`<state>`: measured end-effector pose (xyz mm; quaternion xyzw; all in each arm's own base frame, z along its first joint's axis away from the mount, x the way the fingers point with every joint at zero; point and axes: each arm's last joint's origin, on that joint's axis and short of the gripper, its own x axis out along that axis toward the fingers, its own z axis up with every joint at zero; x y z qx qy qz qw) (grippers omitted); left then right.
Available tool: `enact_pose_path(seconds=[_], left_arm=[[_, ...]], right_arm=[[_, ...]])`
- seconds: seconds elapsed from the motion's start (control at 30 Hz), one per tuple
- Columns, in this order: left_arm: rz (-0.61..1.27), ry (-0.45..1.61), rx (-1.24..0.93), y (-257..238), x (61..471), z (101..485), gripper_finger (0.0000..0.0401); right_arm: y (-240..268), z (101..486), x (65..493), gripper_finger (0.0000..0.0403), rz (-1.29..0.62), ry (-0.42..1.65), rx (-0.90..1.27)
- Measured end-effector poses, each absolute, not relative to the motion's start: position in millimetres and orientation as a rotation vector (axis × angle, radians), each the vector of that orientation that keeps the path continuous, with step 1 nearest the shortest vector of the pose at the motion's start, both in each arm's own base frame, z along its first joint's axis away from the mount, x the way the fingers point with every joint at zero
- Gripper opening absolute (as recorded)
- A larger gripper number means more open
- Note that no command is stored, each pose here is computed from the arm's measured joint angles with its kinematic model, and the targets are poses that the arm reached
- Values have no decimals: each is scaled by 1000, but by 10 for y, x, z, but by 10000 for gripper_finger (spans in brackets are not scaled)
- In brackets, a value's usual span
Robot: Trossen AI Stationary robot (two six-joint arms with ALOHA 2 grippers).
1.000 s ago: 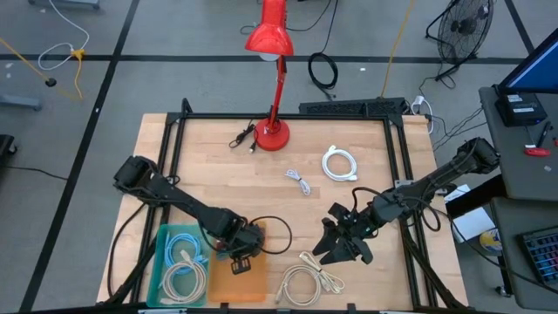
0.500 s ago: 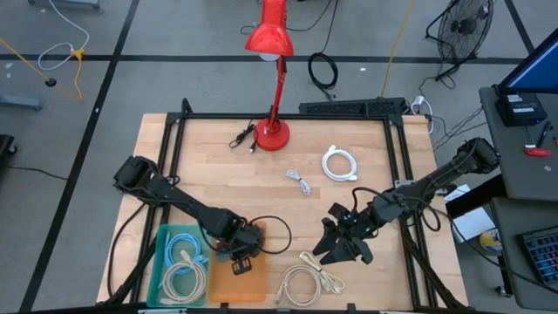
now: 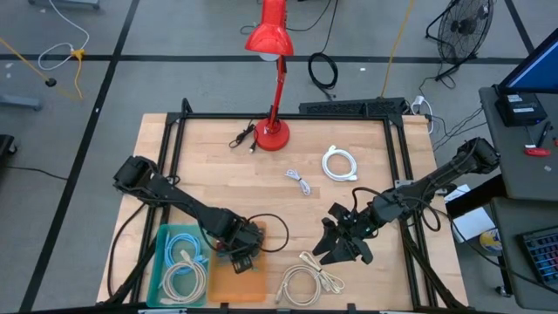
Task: Pick & Place USB Port
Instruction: Put the blue USB cable into the orange bin
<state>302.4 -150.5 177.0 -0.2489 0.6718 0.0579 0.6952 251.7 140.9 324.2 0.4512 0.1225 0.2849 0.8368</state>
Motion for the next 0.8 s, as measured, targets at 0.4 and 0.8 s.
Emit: enact_pose_path(seconds=[0.4,0.8], left_arm=[[74,1510,-671,-1604,3015,1835,125],[65,1451,-632,-1978,2962,1672,3]], right_arm=[[1410,3240,2516,201,606,262,956],[1415,3237,2514,201,608,265,956]])
